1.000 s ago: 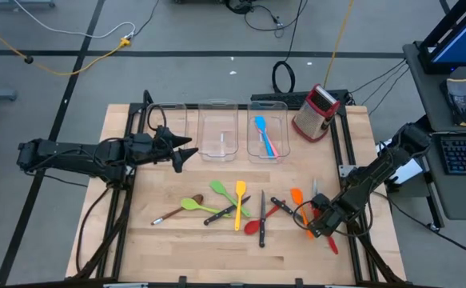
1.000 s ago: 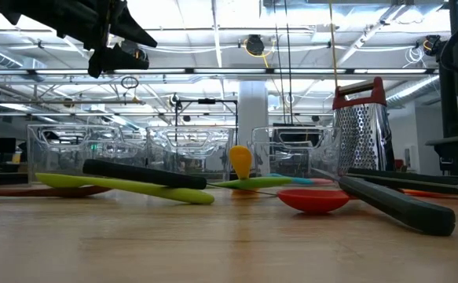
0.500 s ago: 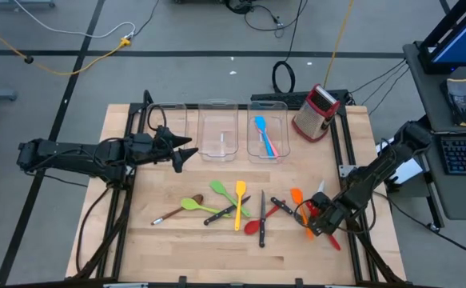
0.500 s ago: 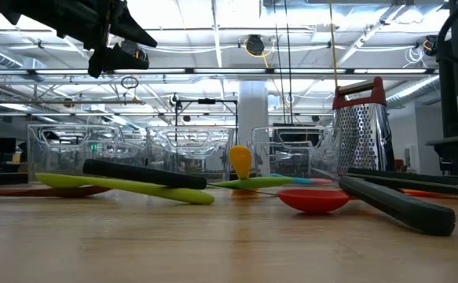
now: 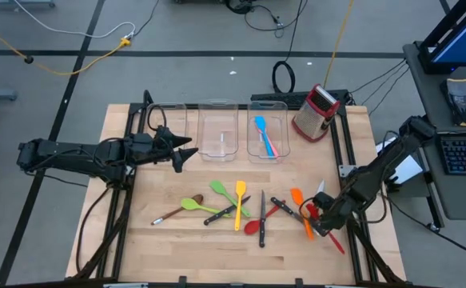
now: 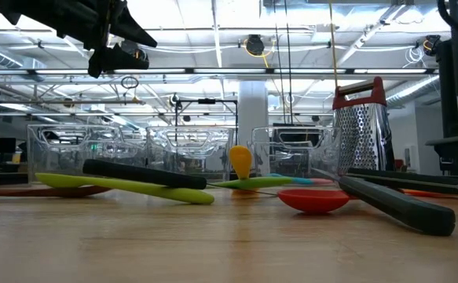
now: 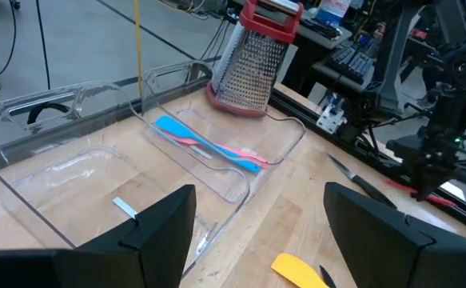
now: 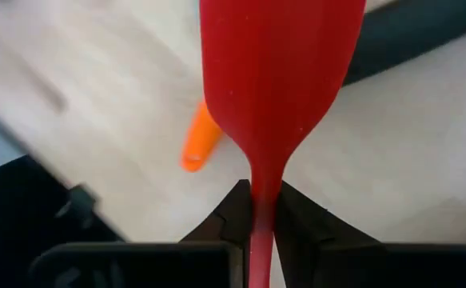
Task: Pick & Place Kitchen Items
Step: Put the red spatula into the right transparent bin
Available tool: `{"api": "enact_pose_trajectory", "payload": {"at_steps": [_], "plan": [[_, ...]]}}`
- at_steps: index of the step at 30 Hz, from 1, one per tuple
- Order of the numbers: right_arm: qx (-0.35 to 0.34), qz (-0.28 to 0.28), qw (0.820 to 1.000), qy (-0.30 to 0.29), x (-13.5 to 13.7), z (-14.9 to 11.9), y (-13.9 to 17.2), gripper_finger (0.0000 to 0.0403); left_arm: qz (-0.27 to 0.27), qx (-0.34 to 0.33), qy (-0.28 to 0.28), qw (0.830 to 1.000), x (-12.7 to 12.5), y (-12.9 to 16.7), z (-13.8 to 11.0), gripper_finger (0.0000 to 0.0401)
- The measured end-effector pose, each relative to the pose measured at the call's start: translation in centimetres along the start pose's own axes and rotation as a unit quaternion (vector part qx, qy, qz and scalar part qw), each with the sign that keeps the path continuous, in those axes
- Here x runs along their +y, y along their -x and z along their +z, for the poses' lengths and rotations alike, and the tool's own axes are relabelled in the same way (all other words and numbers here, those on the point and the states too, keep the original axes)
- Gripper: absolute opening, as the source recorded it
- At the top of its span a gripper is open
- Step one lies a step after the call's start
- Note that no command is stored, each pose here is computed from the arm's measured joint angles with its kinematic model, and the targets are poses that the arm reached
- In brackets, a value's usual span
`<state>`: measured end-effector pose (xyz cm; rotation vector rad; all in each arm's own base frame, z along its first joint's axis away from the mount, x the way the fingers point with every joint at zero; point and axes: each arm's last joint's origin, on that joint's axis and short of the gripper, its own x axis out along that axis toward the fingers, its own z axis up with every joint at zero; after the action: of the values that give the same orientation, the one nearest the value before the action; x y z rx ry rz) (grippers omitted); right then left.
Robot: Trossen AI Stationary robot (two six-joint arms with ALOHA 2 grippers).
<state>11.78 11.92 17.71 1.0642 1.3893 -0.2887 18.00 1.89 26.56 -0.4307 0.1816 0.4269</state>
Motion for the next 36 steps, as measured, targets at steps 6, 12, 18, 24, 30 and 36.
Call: {"api": "enact_pose_trajectory", "payload": {"at_steps": [6,12,18,24,30,36], "plan": [[-0.041,0.08,0.995,0.047,0.8,0.9,1.5,0.0025,0.0,0.0,0.0,1.0,0.0,0.0,0.0,0.0278],[-0.113,0.156,0.978,0.083,1.7,2.6,3.0,0.0025,0.0,-0.001,0.0,1.0,0.0,0.0,0.0,0.0278],[-0.188,0.234,0.946,0.124,2.9,4.7,4.7,0.0025,0.0,-0.001,0.0,1.0,0.0,0.0,0.0,0.0278],[-0.278,0.305,0.895,0.17,4.1,6.8,6.6,0.0025,0.0,-0.001,-0.003,1.0,0.0,0.0,0.0,0.0278],[-0.374,0.366,0.826,0.211,5.0,8.3,8.9,0.0025,0.0,-0.001,-0.004,1.0,0.0,0.0,0.0,0.0278],[-0.453,0.386,0.772,0.222,5.1,9.6,10.7,0.0025,0.0,-0.001,-0.01,1.0,0.0,0.0,0.0,0.0278]]}}
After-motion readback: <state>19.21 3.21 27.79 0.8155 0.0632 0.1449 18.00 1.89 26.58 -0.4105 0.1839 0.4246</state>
